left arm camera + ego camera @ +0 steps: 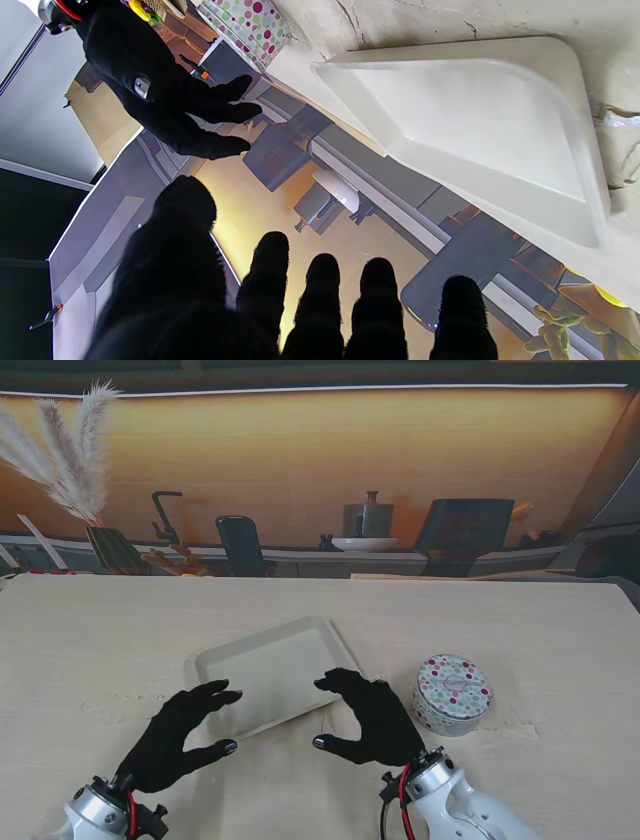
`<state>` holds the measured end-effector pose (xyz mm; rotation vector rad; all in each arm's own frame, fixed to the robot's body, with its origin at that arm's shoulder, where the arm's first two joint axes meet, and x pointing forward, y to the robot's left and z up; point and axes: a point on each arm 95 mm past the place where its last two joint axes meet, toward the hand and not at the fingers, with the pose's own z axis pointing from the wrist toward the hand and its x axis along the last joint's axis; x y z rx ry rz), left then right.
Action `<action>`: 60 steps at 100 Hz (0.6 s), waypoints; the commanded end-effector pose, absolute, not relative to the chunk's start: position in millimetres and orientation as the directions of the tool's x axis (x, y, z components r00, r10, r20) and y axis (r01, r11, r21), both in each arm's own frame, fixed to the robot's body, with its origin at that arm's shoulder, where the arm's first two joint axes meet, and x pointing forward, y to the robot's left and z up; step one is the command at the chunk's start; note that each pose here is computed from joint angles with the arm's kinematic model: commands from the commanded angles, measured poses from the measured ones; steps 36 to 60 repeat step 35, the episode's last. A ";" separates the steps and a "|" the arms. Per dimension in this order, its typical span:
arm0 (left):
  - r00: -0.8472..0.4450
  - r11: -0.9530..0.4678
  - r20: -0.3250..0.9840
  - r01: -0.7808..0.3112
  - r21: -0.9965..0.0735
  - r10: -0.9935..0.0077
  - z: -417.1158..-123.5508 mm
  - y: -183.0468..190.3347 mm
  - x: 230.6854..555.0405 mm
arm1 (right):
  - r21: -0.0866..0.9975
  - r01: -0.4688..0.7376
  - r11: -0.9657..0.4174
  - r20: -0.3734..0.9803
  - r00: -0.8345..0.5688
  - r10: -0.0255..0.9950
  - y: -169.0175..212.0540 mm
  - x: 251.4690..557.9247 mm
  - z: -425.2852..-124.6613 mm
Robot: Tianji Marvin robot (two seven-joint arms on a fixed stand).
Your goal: Pour cookies into a cookie box
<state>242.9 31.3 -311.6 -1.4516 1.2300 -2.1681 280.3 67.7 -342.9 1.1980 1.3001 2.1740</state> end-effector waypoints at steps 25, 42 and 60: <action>-0.478 -0.605 0.633 -0.236 -0.761 -0.609 -309.6 30.7 245.2 | 0.847 0.144 -0.511 0.492 -0.574 0.654 67.1 275.0 -345.7; -0.476 -0.604 0.631 -0.234 -0.762 -0.612 -309.5 32.0 245.4 | 0.848 0.140 -0.511 0.490 -0.574 0.656 66.5 274.7 -345.3; -0.476 -0.604 0.631 -0.234 -0.762 -0.612 -309.5 32.0 245.4 | 0.848 0.140 -0.511 0.490 -0.574 0.656 66.5 274.7 -345.3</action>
